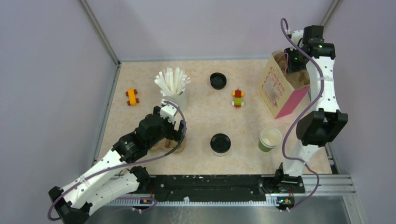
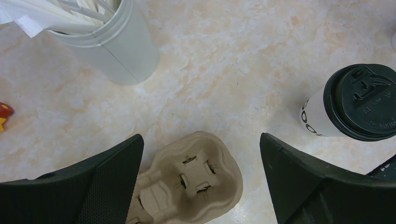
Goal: Pack the takeout coffee
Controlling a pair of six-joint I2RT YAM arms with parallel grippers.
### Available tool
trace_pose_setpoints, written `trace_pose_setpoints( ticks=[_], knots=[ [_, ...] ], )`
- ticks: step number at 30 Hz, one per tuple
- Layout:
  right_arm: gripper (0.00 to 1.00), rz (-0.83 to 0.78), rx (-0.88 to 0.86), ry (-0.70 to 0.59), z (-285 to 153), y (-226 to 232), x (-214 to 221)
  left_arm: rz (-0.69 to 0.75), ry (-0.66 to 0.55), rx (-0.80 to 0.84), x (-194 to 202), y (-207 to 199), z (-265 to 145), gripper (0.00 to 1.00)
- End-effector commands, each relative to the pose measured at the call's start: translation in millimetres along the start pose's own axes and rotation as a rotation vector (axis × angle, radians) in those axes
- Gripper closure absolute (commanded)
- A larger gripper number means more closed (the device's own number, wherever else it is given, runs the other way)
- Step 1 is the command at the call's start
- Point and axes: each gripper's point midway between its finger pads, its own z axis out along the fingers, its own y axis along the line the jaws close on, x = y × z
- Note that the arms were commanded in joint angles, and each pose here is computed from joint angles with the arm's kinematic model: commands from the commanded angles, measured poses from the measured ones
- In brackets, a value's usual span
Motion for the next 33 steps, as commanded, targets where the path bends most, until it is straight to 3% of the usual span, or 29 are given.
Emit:
trace_pose_setpoints(
  ticks=[1,8,12,26,33],
  knots=[
    [0.64,0.006,-0.026,-0.017,-1.7,7.8,-1.6,-0.004,-0.066,-0.011,-16.2,2.2,-1.6,0.01],
    [0.63,0.066,0.052,-0.137,-49.8,-3.4,-24.4,-0.003,-0.056,-0.003,-14.5,0.7,0.4,0.01],
    [0.63,0.07,-0.007,-0.196,-60.8,7.2,-34.4,-0.005,-0.058,0.007,-14.6,-0.9,-0.6,0.01],
    [0.63,0.11,-0.074,0.0,0.1,21.6,12.2,-0.014,-0.073,0.003,-16.3,0.5,-5.3,0.01],
    [0.63,0.094,-0.07,-0.06,14.2,20.4,6.2,-0.011,-0.067,-0.004,-15.7,1.5,-3.9,0.01]
  ],
)
